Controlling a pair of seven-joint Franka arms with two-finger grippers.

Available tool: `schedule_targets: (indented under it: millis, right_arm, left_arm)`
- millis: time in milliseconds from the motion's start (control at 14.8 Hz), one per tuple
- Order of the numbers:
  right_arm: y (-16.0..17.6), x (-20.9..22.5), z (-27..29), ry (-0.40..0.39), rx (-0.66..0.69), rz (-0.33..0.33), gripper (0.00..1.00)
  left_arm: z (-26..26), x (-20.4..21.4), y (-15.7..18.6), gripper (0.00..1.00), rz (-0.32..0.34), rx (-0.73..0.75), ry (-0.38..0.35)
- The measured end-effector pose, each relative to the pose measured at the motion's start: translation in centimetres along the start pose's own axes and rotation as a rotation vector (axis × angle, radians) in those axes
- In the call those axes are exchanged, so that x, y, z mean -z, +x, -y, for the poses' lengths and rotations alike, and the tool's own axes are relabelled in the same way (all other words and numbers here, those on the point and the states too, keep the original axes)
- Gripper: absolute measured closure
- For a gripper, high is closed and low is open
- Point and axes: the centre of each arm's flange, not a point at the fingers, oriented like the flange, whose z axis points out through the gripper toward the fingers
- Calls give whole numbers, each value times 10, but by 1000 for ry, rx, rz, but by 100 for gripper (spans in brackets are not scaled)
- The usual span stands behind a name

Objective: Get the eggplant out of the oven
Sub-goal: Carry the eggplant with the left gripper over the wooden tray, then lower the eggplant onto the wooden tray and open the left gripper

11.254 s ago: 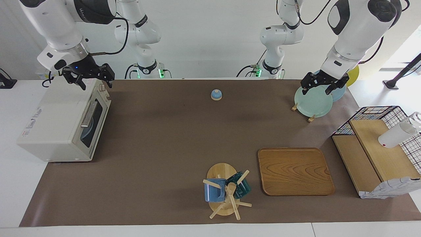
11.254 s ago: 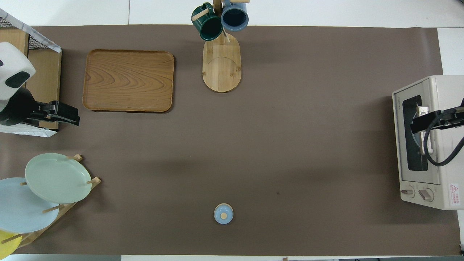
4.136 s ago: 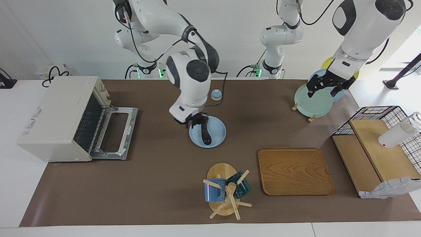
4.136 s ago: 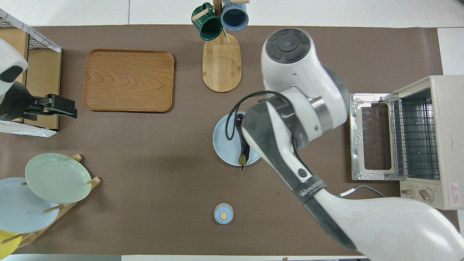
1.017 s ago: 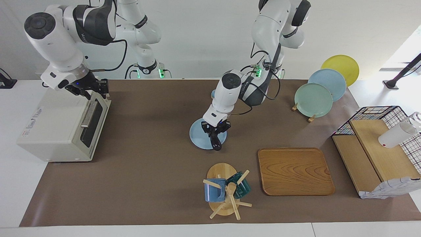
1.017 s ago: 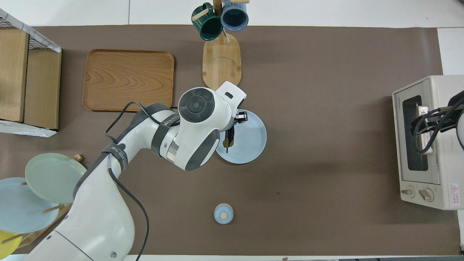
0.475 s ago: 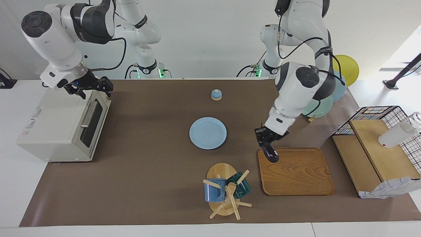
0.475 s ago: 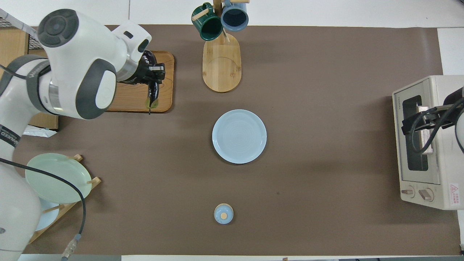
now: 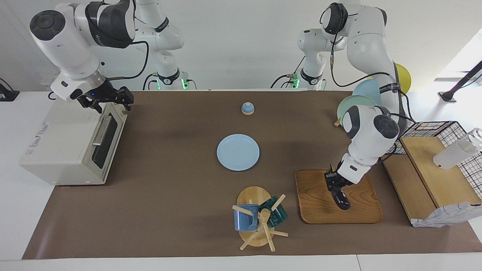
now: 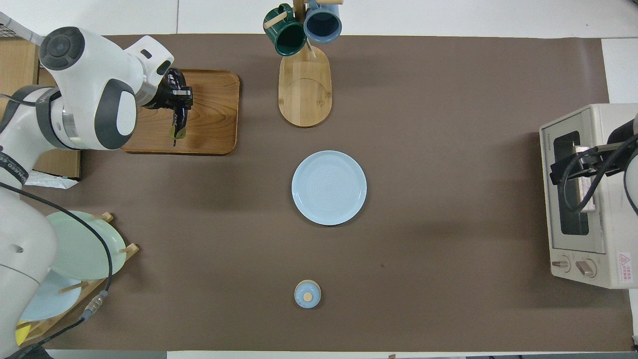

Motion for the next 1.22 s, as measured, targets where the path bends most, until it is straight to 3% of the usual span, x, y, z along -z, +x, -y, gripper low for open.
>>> schedule_targets:
  millis: [407, 542, 678, 881, 1220]
  right_arm:
    - [-3, 3, -1, 0, -1, -6, 0]
    - [-4, 5, -3, 0, -6, -10, 0]
    - [-5, 7, -4, 0, -8, -14, 0]
    - [-6, 9, -3, 0, -7, -19, 0]
    - [-12, 18, -2, -1, -6, -39, 0]
  left_arm:
    - [18, -16, 3, 69, -6, -17, 2]
    - [18, -15, 4, 54, -6, -19, 2]
    - [18, -6, 5, 31, -9, -20, 3]
    - [23, 52, 4, 0, -4, -13, 13]
    - [24, 199, -39, 0, 61, -8, 49]
